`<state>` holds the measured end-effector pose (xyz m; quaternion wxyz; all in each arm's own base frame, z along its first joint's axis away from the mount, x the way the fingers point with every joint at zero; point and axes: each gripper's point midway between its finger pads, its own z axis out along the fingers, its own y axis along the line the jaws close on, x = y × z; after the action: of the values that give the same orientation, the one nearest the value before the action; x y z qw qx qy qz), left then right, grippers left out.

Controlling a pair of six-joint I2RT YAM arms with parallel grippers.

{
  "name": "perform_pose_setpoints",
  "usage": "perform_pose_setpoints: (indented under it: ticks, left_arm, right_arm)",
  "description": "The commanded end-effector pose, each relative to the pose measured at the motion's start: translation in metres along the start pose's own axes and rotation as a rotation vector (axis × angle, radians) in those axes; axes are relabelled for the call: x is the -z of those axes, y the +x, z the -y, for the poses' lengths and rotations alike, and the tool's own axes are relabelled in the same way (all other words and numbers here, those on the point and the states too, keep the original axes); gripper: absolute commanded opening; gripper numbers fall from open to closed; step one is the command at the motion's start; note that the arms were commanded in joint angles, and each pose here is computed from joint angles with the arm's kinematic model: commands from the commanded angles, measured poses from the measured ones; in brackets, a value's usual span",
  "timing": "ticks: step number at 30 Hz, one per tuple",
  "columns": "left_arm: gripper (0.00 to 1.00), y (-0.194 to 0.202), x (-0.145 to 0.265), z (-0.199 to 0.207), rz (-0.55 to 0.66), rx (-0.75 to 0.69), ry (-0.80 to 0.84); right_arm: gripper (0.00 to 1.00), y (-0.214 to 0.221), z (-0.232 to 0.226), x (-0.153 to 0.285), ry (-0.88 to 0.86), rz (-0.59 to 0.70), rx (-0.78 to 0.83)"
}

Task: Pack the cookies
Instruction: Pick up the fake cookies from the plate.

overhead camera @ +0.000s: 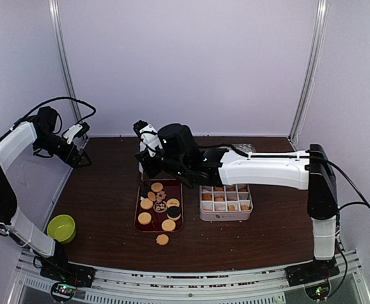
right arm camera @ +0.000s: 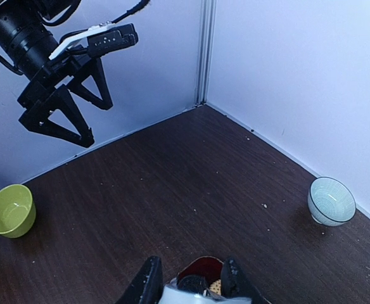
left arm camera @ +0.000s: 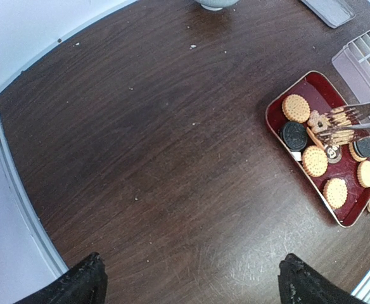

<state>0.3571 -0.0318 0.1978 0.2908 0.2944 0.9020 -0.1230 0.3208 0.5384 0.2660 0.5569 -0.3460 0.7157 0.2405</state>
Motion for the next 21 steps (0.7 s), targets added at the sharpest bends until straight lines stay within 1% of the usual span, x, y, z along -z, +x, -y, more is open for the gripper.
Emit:
perform_pose_setpoints:
  ticks: [1,6,21]
  left_arm:
    - [0.97,-0.003,0.005,0.002,0.02,-0.022,-0.009]
    - [0.97,-0.004,0.005,0.002,0.02,-0.021,-0.005]
    - [0.97,-0.004,0.005,0.001,0.017,-0.018,-0.002]
  right_arm:
    - [0.31,-0.014,0.003,0.006,0.055,0.034,0.038]
    - [0.35,-0.002,0.0,0.004,0.05,0.006,0.037]
    - [0.35,0.02,-0.01,-0.005,0.018,-0.034,0.011]
